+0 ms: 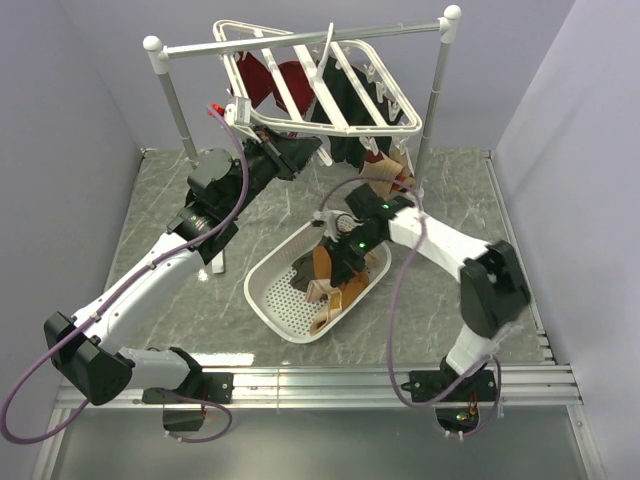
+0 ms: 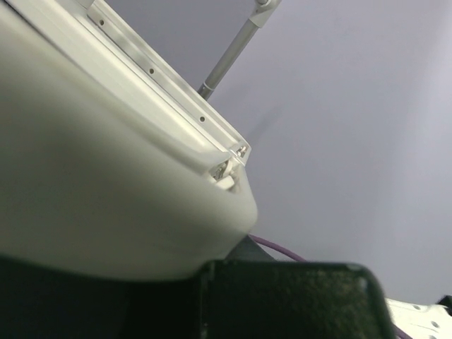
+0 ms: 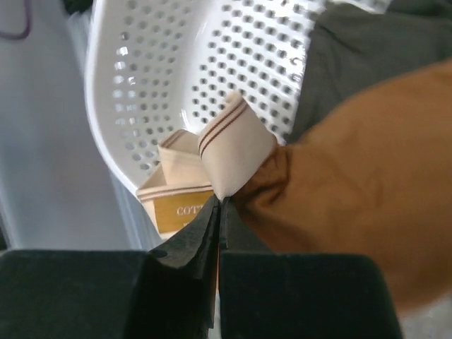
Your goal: Clip the underwear to the hanger
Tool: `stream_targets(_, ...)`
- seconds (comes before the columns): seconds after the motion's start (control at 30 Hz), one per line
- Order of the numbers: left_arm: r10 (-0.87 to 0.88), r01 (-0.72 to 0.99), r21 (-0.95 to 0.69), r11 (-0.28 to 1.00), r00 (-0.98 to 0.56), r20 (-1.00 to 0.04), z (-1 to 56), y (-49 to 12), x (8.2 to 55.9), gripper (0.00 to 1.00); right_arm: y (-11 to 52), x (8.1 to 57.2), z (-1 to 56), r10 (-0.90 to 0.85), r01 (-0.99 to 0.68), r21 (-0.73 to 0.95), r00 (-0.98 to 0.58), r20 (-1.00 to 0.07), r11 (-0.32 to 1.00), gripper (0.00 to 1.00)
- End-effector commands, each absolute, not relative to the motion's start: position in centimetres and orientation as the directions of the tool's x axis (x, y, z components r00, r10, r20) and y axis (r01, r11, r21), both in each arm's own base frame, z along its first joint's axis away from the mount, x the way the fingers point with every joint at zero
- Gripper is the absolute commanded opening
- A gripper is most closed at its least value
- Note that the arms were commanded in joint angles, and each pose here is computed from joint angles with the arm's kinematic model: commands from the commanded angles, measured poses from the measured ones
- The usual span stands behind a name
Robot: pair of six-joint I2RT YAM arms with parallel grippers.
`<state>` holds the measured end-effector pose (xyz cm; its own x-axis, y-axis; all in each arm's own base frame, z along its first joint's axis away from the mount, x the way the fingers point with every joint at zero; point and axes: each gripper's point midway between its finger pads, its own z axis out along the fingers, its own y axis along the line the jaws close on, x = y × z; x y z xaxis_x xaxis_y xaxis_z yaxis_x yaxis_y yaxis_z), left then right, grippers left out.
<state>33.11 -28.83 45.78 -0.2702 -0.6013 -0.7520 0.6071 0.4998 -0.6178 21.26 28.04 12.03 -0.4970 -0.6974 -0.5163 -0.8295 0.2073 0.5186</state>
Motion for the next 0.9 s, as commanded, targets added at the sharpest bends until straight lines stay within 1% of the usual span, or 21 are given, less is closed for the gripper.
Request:
stream_targets(0.0,-0.600,0.618,-0.611,0.495,-0.266,-0.755,46.4,-28.2,32.3,0.00,30.1,24.3,18.3,-0.455,-0.874,0.397,-0.486,-0.746,0.282,0.00)
stream_targets(0.03,-0.601,0.619,-0.611,0.493,-0.266,-0.754,46.4,-28.2,32.4,0.00,30.3,24.9,18.5,-0.411,-0.881,0.368,-0.466,-0.783,0.299,0.00)
stream_targets(0.07,-0.604,0.616,-0.617,0.489,-0.271,-0.749,46.4,-28.3,32.4,0.00,30.0,25.2,20.3,-0.362,-0.887,0.332,-0.440,-0.822,0.322,0.00)
stream_targets(0.1,-0.607,0.617,-0.619,0.487,-0.271,-0.747,46.4,-28.3,32.4,0.00,29.8,25.8,20.9,-0.313,-0.859,0.340,-0.467,-0.827,0.383,0.00)
stream_targets(0.17,-0.614,0.616,-0.625,0.479,-0.274,-0.740,46.5,-28.3,32.6,0.00,29.5,26.3,22.9,-0.220,-0.848,0.321,-0.439,-0.871,0.423,0.00)
stream_targets(0.2,-0.615,0.618,-0.626,0.475,-0.275,-0.739,46.5,-28.3,32.6,0.00,29.4,26.3,23.7,-0.170,-0.824,0.358,-0.467,-0.868,0.439,0.00)
stream_targets(0.27,-0.621,0.617,-0.633,0.468,-0.280,-0.732,46.5,-28.3,32.7,0.00,28.9,26.5,25.8,-0.079,-0.813,0.352,-0.434,-0.898,0.464,0.00)
stream_targets(0.33,-0.622,0.617,-0.636,0.463,-0.285,-0.729,46.4,-28.3,32.7,0.00,28.5,26.7,26.7,-0.001,-0.772,0.393,-0.454,-0.891,0.499,0.00)
stream_targets(0.43,-0.621,0.617,-0.639,0.458,-0.293,-0.727,46.3,-28.4,32.8,0.00,27.8,26.9,29.4,0.120,-0.743,0.432,-0.436,-0.892,0.512,0.00)
stream_targets(0.57,-0.626,0.614,-0.650,0.447,-0.305,-0.718,46.2,-28.3,32.9,0.00,27.0,27.6,31.4,0.242,-0.681,0.513,-0.458,-0.855,0.522,0.00)
stream_targets(0.67,-0.637,0.604,-0.671,0.429,-0.325,-0.699,46.1,-28.3,33.0,0.00,26.8,27.6,33.8,0.307,-0.690,0.529,-0.431,-0.848,0.494,0.00)
stream_targets(0.87,-0.644,0.592,-0.697,0.404,-0.357,-0.676,45.5,-28.3,33.4,0.00,26.2,27.8,36.3,0.368,-0.700,0.525,-0.381,-0.848,0.484,0.00)
